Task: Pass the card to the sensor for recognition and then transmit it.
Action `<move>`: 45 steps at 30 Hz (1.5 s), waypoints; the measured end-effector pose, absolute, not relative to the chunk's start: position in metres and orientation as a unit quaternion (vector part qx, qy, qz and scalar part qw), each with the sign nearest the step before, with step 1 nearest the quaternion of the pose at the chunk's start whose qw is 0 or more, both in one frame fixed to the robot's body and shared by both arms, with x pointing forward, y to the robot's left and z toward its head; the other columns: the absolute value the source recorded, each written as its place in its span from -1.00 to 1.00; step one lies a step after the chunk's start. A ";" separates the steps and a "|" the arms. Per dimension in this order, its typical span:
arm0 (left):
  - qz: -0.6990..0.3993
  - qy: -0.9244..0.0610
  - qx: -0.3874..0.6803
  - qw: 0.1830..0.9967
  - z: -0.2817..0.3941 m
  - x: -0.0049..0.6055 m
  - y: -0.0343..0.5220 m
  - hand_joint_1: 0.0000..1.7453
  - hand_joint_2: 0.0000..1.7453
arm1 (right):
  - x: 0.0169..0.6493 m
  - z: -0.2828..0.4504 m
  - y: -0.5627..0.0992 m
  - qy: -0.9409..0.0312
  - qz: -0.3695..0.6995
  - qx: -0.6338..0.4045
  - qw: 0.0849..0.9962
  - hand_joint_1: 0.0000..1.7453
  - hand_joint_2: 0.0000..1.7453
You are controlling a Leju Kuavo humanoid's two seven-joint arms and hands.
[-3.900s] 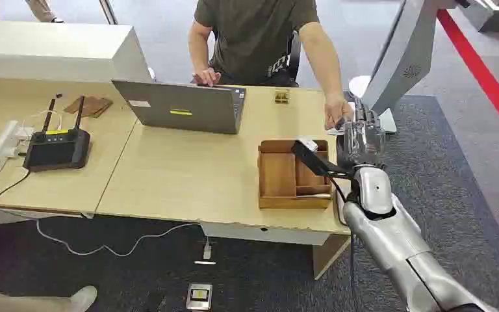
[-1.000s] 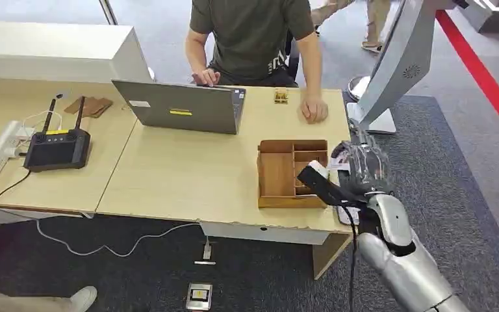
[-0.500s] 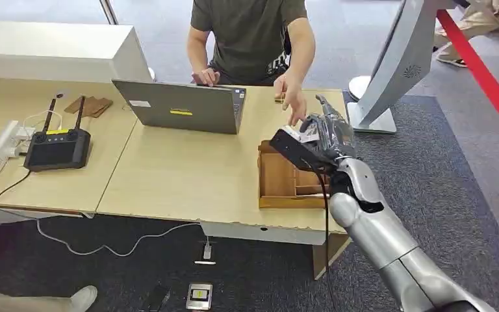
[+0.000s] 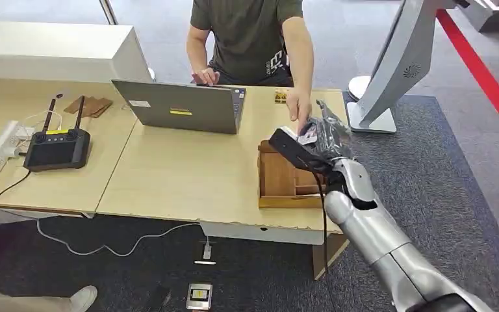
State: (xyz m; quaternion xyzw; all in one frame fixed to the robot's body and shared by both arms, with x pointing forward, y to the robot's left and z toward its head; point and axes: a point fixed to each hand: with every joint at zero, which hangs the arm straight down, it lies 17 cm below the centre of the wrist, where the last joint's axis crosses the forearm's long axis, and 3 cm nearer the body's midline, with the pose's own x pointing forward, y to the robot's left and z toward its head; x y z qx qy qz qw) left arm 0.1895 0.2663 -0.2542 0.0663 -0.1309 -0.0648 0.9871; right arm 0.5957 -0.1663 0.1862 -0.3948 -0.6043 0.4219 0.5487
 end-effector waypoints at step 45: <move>-0.017 -0.130 0.077 0.988 -0.266 0.147 0.283 -1.00 1.00 | 0.446 0.187 -0.211 -0.692 0.335 -0.322 0.553 -1.00 1.00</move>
